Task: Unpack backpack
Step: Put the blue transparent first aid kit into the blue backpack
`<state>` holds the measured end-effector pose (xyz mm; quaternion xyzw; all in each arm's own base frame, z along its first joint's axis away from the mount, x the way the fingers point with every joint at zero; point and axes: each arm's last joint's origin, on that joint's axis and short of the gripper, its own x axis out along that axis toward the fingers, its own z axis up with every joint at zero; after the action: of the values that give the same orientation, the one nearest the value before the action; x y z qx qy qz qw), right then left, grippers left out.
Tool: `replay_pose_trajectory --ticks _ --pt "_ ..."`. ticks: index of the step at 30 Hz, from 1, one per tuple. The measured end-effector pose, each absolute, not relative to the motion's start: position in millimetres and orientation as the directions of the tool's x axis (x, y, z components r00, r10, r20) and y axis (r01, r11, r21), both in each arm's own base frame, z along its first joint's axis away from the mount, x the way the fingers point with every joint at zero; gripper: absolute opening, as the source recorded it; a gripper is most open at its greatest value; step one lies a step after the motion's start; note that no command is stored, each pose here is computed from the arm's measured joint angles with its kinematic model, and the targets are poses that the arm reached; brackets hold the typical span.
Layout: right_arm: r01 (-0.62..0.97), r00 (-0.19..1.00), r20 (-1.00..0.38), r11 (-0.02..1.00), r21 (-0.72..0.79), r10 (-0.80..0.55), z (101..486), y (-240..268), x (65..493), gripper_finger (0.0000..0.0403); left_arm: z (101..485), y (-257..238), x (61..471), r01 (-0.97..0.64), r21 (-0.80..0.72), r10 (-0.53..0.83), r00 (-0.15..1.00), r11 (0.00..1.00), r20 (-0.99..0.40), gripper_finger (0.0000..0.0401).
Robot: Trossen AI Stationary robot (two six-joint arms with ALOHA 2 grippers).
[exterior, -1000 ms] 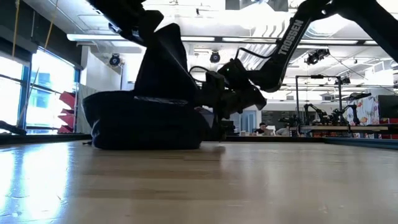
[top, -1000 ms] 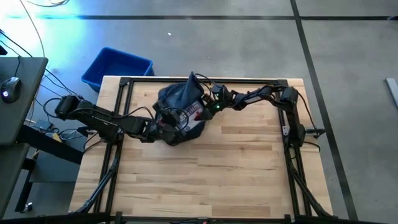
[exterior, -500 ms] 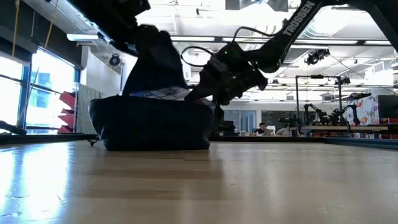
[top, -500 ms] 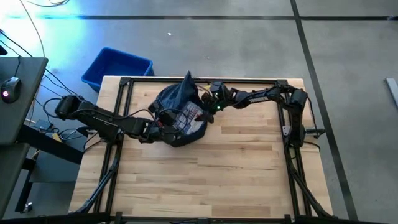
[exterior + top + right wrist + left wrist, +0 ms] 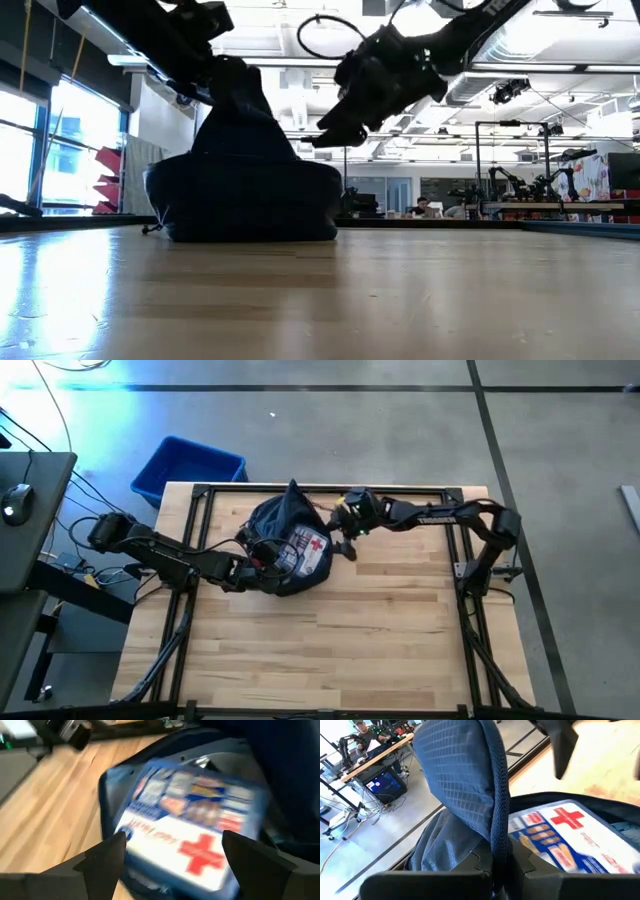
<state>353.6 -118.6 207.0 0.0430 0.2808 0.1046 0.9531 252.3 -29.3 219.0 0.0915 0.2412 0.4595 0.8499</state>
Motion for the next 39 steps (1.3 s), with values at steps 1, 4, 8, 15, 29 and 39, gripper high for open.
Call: replay_pose_trajectory --ticks 1,4,8,15,29,39 --pt "-0.194 0.808 -0.542 0.973 0.125 0.231 205.7 -114.9 353.4 0.0314 219.1 -29.3 252.3 -0.737 0.378 0.826 0.461 0.56 -0.325 0.0" --pt "-0.264 0.768 -0.586 0.961 0.08 0.259 200.7 -101.4 354.3 0.0314 219.4 -29.1 252.1 -0.743 0.381 0.833 0.455 0.55 -0.316 0.0" --pt "-0.461 0.69 -0.6 0.885 0.066 0.404 191.4 -73.1 358.3 0.0314 220.5 -29.0 252.6 -0.75 0.389 0.843 0.448 0.535 -0.297 0.0" --pt "-0.519 0.636 -0.619 0.849 0.098 0.46 174.4 -53.5 366.2 0.0314 229.6 -30.8 261.5 -0.724 0.414 0.834 0.492 0.552 -0.252 0.0" --pt "-0.426 0.68 -0.682 0.902 -0.07 0.269 135.1 -59.2 384.5 0.0314 232.2 -35.8 268.3 -0.686 0.306 0.751 0.593 0.66 -0.29 0.0" --pt "-0.111 0.892 -0.452 0.968 -0.224 -0.002 160.8 -73.3 404.4 0.0314 219.0 -51.2 273.5 -0.647 0.314 0.719 0.621 0.695 -0.311 0.0"
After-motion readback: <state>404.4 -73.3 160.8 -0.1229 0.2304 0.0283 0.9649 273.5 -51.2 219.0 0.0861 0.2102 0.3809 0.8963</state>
